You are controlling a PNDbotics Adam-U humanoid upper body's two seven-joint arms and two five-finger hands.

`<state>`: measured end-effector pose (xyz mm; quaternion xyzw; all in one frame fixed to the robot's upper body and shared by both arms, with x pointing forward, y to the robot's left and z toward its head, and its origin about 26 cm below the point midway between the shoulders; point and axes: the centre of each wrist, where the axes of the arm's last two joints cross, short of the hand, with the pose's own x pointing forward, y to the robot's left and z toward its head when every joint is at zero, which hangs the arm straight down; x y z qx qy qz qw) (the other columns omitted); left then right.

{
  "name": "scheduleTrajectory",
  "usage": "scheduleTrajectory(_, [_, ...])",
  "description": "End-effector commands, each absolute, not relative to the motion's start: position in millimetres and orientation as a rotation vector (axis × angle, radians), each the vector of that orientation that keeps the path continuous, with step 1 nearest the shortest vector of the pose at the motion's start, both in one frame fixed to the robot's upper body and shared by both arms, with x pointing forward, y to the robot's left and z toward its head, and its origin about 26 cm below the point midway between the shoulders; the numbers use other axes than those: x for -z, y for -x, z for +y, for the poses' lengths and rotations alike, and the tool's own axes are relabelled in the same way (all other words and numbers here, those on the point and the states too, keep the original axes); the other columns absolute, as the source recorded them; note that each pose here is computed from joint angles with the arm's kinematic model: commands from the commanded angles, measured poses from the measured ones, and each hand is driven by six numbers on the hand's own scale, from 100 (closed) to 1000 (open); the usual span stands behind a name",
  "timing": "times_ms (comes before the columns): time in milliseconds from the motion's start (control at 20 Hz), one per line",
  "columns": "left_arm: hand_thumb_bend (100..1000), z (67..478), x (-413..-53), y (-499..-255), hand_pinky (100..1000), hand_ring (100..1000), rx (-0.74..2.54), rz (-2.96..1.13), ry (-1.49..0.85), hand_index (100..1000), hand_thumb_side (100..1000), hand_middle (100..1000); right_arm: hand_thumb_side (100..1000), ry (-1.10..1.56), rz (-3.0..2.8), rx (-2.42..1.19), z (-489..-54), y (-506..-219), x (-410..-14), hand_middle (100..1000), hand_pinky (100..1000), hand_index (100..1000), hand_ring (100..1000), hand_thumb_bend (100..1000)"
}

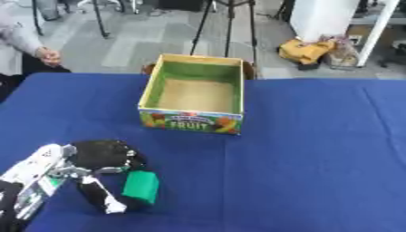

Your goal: Pick up objects on the table and place them in the box.

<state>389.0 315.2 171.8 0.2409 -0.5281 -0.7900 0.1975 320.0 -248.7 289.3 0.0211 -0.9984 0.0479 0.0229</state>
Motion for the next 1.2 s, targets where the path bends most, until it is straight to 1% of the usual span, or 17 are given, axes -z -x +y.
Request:
scheduleTrajectory(50, [100,325.4,-185.7,-385.1,670,708,2.305,-1.408,-0.636,773,709,586,563,-0.042,-3.123,-0.166,-250.9,-314.7,-297.5,546,836,804,852,100])
scheduleTrajectory(300, [100,327.2,-201.4,-380.0,663,696,2.261,-1.472,-0.637,765,676,575,557,-0.041,-3.123,-0.166,-251.1,-314.7,-297.7,546,837,805,853,100])
scheduleTrajectory(600, [100,330.3,-218.4,-370.7,652,674,2.215,-1.538,-0.620,753,677,559,551,-0.038,-3.125,-0.167,-251.5,-314.5,-298.5,546,839,806,854,100])
scheduleTrajectory(750, [100,331.3,-225.8,-366.9,643,659,2.204,-1.550,-0.609,745,691,550,551,-0.042,-3.129,-0.166,-250.9,-314.5,-299.5,547,839,806,854,100])
scheduleTrajectory(1200, [100,338.2,-253.2,-354.3,628,623,2.129,-1.626,-0.585,724,682,528,545,-0.044,-3.134,-0.168,-250.4,-314.4,-301.2,548,840,807,855,100])
